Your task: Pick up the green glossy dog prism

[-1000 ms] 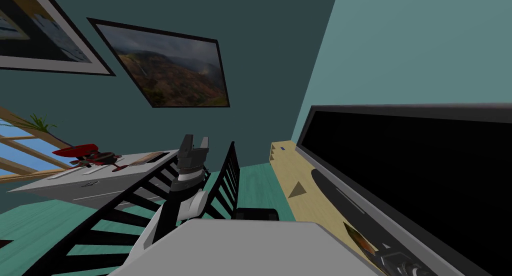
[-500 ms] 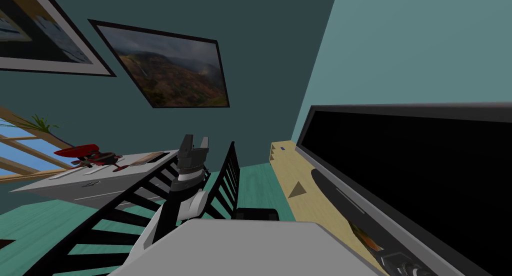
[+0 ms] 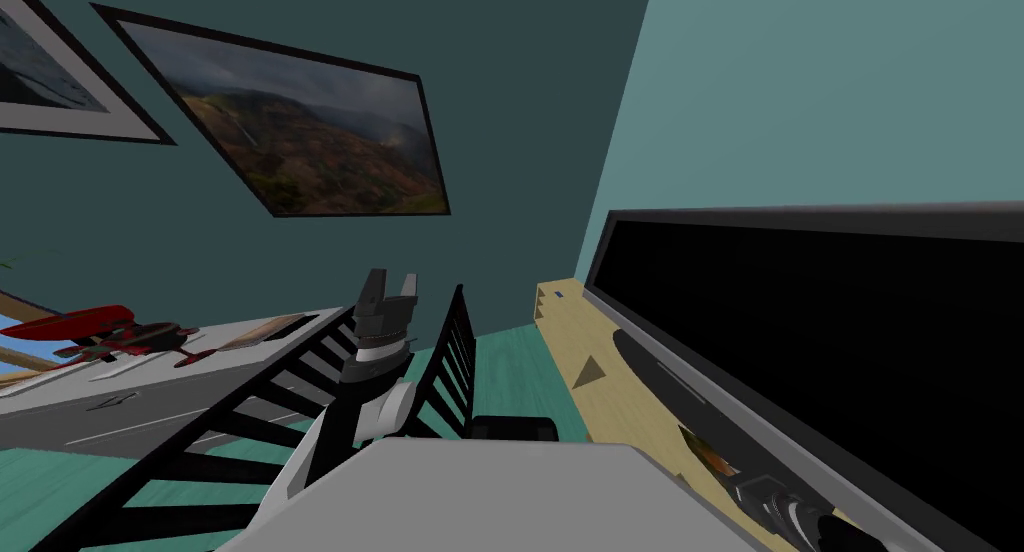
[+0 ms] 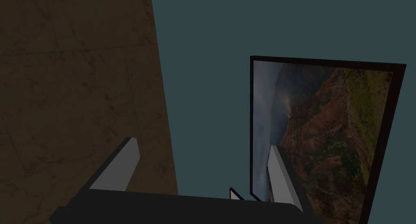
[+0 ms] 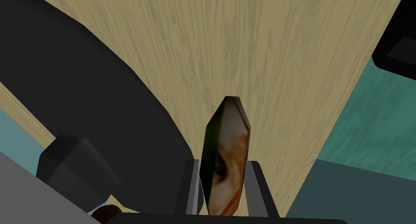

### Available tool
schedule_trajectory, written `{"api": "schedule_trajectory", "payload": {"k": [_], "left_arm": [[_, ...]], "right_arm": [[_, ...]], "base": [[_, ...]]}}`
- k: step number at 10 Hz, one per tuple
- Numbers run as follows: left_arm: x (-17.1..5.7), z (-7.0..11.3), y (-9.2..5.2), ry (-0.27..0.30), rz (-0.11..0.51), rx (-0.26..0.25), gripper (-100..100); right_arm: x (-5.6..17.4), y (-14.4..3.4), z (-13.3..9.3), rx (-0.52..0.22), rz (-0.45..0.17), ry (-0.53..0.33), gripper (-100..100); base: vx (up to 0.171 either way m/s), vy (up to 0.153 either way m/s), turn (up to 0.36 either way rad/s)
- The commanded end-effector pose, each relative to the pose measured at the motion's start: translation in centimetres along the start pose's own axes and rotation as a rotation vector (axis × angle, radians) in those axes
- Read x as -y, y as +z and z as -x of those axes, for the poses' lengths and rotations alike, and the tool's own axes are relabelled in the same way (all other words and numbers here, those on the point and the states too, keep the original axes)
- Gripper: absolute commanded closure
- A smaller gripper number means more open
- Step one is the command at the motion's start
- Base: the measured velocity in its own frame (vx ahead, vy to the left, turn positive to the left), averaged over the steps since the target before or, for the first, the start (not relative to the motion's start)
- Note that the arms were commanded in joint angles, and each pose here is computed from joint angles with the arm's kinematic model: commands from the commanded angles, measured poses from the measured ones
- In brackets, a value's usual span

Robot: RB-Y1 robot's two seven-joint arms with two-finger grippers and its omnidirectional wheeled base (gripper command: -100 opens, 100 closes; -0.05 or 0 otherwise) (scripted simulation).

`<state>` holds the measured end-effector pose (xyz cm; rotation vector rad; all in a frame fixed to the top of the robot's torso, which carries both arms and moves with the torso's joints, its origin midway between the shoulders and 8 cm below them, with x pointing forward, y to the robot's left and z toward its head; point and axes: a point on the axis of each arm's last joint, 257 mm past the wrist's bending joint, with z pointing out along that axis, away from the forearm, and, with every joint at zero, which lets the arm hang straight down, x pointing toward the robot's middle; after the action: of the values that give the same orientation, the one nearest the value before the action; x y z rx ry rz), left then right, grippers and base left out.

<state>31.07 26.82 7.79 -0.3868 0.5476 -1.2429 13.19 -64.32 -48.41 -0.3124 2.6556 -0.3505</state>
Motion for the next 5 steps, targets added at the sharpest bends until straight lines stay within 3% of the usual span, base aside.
{"api": "schedule_trajectory", "payload": {"k": [1, 2, 4, 5], "left_arm": [[0.0, 0.0, 0.0, 0.000, 0.000, 0.000, 0], [0.0, 0.0, 0.0, 0.000, 0.000, 0.000, 0], [0.0, 0.0, 0.0, 0.000, 0.000, 0.000, 0], [0.0, 0.0, 0.0, 0.000, 0.000, 0.000, 0]], "right_arm": [[0.1, 0.5, 1.7, 0.022, 0.013, -0.028, 100], [0.0, 0.5, 1.6, 0.018, 0.015, -0.043, 100], [-0.1, 1.4, 4.1, 0.047, 0.034, -0.068, 100], [-0.2, 1.4, 4.0, 0.043, 0.036, -0.083, 100]], "base": [[0.028, 0.054, -0.161], [0.009, 0.013, -0.009], [0.025, 0.014, -0.220], [0.014, 0.018, 0.004]]}}
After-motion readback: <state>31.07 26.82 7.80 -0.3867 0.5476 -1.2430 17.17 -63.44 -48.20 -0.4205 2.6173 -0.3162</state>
